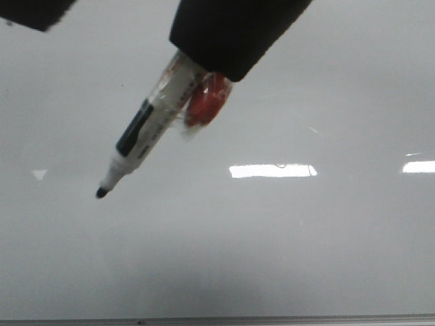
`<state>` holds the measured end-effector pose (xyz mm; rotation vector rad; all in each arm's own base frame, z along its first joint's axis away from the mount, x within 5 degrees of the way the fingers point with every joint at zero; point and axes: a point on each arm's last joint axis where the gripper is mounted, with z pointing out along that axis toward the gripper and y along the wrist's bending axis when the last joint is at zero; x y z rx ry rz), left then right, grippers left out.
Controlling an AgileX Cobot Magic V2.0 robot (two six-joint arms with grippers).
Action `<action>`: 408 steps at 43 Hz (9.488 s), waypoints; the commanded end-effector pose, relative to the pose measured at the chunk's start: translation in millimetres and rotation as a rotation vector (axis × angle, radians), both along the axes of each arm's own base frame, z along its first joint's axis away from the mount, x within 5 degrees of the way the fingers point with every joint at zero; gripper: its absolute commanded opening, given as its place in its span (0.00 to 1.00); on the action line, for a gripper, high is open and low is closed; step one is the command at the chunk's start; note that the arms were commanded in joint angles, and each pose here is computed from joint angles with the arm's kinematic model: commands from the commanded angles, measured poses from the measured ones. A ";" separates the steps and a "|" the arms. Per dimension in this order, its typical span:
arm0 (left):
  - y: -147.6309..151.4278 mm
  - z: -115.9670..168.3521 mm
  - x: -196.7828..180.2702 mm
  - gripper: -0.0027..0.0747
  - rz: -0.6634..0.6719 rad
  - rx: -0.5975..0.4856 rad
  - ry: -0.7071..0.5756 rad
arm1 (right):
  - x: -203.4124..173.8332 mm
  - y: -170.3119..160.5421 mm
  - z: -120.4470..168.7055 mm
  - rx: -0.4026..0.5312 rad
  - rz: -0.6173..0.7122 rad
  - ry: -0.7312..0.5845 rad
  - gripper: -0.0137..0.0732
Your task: Write number 7 on whiteboard
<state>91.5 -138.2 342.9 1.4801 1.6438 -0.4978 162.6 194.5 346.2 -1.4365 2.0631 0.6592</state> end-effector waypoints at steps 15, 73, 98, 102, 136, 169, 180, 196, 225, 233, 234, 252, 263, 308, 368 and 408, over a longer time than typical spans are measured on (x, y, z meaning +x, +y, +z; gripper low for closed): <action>83.5 -10.5 -68.1 0.01 0.151 -0.456 -0.147 | 22.7 -49.3 -10.5 0.377 -0.532 -0.200 0.09; 93.8 -13.1 -77.8 0.01 0.150 -0.514 -0.168 | 154.3 -64.1 -27.3 0.292 -0.788 -0.185 0.09; 93.9 -12.9 -77.7 0.01 0.151 -0.516 -0.169 | 133.2 -1.6 -101.8 0.139 -0.612 -0.035 0.09; 93.7 -11.7 -77.8 0.01 0.152 -0.533 -0.164 | 107.9 5.9 -70.9 0.163 -0.472 -0.096 0.09; 8.4 -26.5 -3.5 0.52 0.131 -0.096 0.061 | -19.6 26.5 24.8 0.206 0.243 -0.218 0.09; -1.7 -26.5 -4.8 0.01 0.082 -0.074 0.072 | -23.9 32.5 27.2 0.235 0.226 -0.222 0.70; -6.9 -34.9 4.7 0.01 0.164 -0.071 0.182 | -17.8 2.3 48.7 0.288 0.101 -0.273 0.84; 35.0 -44.7 74.1 0.01 0.666 -0.104 0.293 | -45.0 -114.2 48.8 0.281 -0.410 -0.379 0.70; 171.7 -88.8 156.3 0.01 1.381 -0.136 0.252 | -90.6 -165.3 -35.6 0.515 -0.993 -0.401 0.09; 173.7 -104.6 176.9 0.01 1.415 -0.164 0.209 | -90.5 -165.9 -36.2 0.496 -0.991 -0.412 0.09; 174.4 -106.1 179.4 0.01 1.420 -0.167 0.196 | -90.5 -166.0 -36.2 0.494 -0.991 -0.414 0.09; 177.4 -122.5 194.1 0.08 1.443 -0.159 0.161 | -90.8 -165.6 -37.0 0.488 -0.987 -0.406 0.09; 177.5 -122.3 194.2 0.37 1.443 -0.158 0.157 | -90.9 -165.6 -37.1 0.488 -0.987 -0.405 0.09; 154.5 -30.3 47.0 0.09 1.342 -0.457 -0.281 | -90.9 -165.5 -37.3 0.486 -0.986 -0.404 0.09; 141.2 -91.0 -3.6 0.01 1.255 -0.517 -0.329 | -91.0 -165.4 -37.3 0.486 -0.986 -0.402 0.09; 137.1 -142.9 -36.3 0.01 1.207 -0.572 -0.343 | -91.1 -165.3 -37.6 0.484 -0.984 -0.400 0.09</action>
